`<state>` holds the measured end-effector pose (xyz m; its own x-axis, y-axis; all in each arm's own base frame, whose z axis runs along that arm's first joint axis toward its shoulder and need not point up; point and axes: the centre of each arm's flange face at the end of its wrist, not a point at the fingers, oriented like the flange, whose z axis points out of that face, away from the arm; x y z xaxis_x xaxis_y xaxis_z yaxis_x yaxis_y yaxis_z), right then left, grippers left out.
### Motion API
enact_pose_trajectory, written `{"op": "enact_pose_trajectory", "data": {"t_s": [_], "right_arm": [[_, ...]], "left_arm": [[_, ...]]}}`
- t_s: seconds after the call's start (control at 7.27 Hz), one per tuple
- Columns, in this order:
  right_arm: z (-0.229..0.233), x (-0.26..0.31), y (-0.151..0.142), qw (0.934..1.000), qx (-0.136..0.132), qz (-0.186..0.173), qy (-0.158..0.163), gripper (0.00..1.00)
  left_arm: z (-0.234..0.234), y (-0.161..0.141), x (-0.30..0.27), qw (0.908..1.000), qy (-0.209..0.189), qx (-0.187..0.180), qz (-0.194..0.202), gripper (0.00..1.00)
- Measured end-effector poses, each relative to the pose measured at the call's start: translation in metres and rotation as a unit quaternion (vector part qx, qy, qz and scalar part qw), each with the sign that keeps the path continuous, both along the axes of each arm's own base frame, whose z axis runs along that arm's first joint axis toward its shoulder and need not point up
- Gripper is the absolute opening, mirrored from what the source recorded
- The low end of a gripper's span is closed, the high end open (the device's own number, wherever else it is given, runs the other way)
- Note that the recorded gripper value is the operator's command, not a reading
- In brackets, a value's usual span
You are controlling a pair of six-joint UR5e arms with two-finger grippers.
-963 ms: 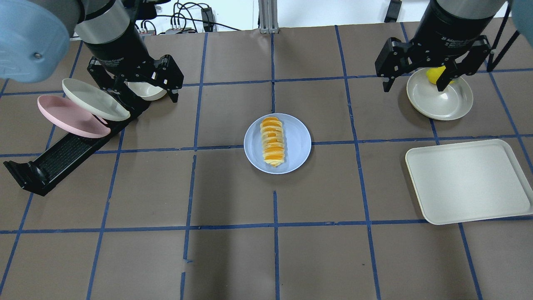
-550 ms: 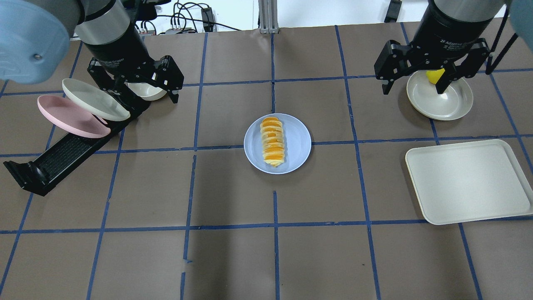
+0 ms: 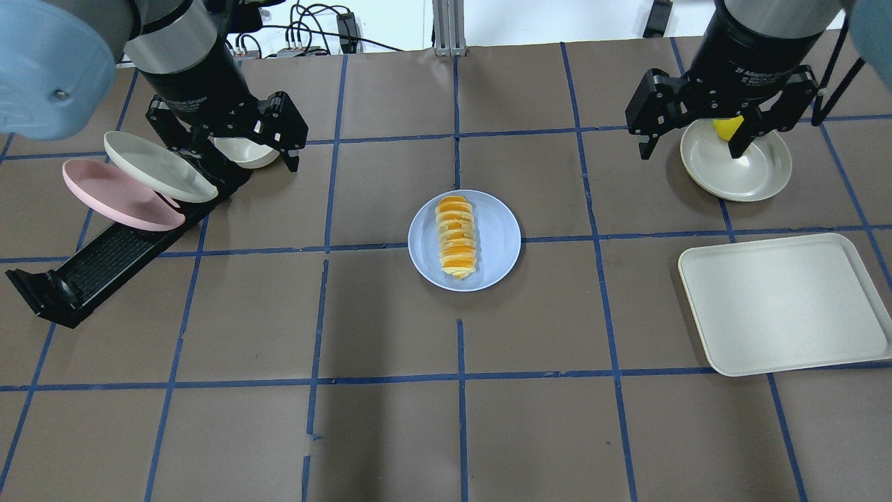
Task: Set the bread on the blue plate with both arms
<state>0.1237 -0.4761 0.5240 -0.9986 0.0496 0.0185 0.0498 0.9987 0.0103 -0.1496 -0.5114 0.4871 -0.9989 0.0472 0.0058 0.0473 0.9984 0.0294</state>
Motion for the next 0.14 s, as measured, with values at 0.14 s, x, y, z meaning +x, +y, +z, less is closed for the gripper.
{"op": "enact_pose_trajectory", "data": {"t_s": [0.14], "right_arm": [[-0.0002, 0.0, 0.0002, 1.0, 0.0, 0.0, 0.0, 0.99]], "left_arm": [[-0.0001, 0.0, -0.0001, 1.0, 0.0, 0.0, 0.0, 1.0]]}}
